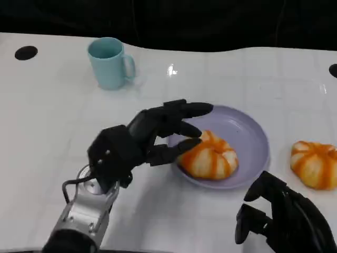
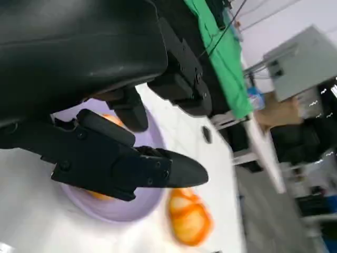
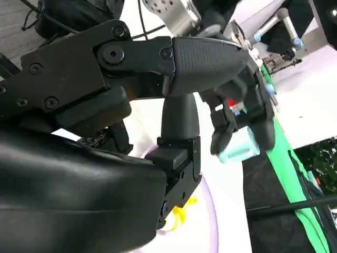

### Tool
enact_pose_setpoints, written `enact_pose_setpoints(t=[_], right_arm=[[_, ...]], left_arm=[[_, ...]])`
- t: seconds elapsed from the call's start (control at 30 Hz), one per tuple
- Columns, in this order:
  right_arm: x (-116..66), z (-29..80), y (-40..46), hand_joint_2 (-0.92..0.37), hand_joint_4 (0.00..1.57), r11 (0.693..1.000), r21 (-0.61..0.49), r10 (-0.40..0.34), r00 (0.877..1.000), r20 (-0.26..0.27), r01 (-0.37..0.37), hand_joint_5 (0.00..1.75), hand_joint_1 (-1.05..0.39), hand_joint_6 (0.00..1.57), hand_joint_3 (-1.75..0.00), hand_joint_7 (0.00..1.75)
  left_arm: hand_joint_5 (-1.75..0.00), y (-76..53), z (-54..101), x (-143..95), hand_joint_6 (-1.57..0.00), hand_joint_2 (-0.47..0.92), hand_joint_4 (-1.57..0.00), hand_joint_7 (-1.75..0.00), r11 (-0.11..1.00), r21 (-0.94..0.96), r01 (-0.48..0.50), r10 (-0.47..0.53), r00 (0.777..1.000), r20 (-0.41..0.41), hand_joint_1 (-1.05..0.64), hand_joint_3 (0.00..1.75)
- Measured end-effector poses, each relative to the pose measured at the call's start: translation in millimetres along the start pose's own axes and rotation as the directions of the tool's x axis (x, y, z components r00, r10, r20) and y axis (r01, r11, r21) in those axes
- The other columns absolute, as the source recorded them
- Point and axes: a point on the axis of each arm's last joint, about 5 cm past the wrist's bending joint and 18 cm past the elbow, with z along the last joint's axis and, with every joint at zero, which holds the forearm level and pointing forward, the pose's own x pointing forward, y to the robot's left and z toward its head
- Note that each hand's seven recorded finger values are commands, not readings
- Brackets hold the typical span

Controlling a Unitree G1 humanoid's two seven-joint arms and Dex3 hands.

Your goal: Grasp the bread from the table and place it into the plate.

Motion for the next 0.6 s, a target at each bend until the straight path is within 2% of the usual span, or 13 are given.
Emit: enact_pose_setpoints(t=[0.03, 0.07, 0.13, 0.23, 0.27, 0.33, 0.43, 0.53, 0.6], right_arm=[[-0.1, 0.0, -0.1, -0.92, 0.76, 1.0, 0.0, -0.001, 1.0, 0.001, 0.001, 1.75, -0.53, 0.45, -0.49, 1.75], [-0.1, 0.1, -0.2, -0.92, 0.76, 1.0, -0.001, -0.001, 1.0, 0.001, 0.001, 1.75, -0.53, 0.45, -0.49, 1.75], [-0.3, 0.2, -0.1, -0.92, 0.75, 1.0, -0.001, -0.001, 1.0, 0.001, 0.001, 1.75, -0.53, 0.45, -0.49, 1.75], [-0.4, 0.6, 0.1, -0.92, 0.75, 1.0, -0.002, -0.001, 1.0, 0.003, 0.001, 1.75, -0.53, 0.44, -0.49, 1.75], [-0.4, 0.8, 0.2, -0.92, 0.75, 1.0, -0.002, -0.001, 1.0, 0.003, 0.001, 1.75, -0.53, 0.45, -0.49, 1.75], [0.0, 1.3, 0.4, -0.92, 0.75, 1.0, -0.002, 0.002, 1.0, 0.005, -0.002, 1.75, -0.52, 0.45, -0.49, 1.75], [-0.7, 1.8, -0.9, -0.92, 0.75, 1.0, -0.001, -0.005, 1.0, 0.008, 0.005, 1.75, -0.52, 0.45, -0.48, 1.75], [-0.5, 2.1, -1.0, -0.92, 0.75, 1.0, 0.0, -0.004, 1.0, 0.01, 0.004, 1.75, -0.52, 0.45, -0.48, 1.75], [-0.5, 2.2, -1.0, -0.92, 0.76, 1.0, 0.0, -0.003, 1.0, 0.01, 0.003, 1.75, -0.54, 0.45, -0.48, 1.75]], left_arm=[[-1.32, 0.0, 0.0, -2.8, -0.69, 0.92, -0.56, -0.64, 0.999, -0.035, -0.014, 0.014, 1.0, 0.008, -0.53, 0.33], [-1.43, 0.0, -0.3, -5.1, -0.65, 0.92, -0.61, -0.9, 0.998, -0.058, -0.019, 0.019, 1.0, 0.011, -0.55, 0.37], [-1.5, 0.5, -0.5, -12.1, -0.61, 0.92, -0.63, -1.09, 0.996, -0.083, -0.034, 0.035, 0.999, 0.014, -0.57, 0.39], [-1.52, 0.0, -2.5, -21.9, -0.6, 0.92, -0.64, -1.14, 0.992, -0.116, -0.052, 0.053, 0.999, 0.008, -0.57, 0.39], [-1.59, 0.0, -2.8, -23.7, -0.61, 0.92, -0.65, -1.26, 0.991, -0.121, -0.056, 0.057, 0.998, 0.004, -0.61, 0.4], [-1.63, 1.0, -2.4, -31.5, -0.61, 0.92, -0.65, -1.35, 0.981, -0.183, -0.066, 0.069, 0.998, 0.011, -0.63, 0.39], [-1.65, 0.2, -5.3, -46.3, -0.6, 0.92, -0.65, -1.37, 0.958, -0.275, -0.083, 0.087, 0.996, 0.003, -0.64, 0.39], [-1.65, 0.1, -6.3, -51.1, -0.6, 0.92, -0.64, -1.38, 0.952, -0.291, -0.092, 0.091, 0.996, -0.017, -0.64, 0.39], [-1.71, 0.9, -4.6, -50.8, -0.57, 0.92, -0.69, -1.53, 0.952, -0.291, -0.091, 0.091, 0.996, -0.014, -0.65, 0.38]])
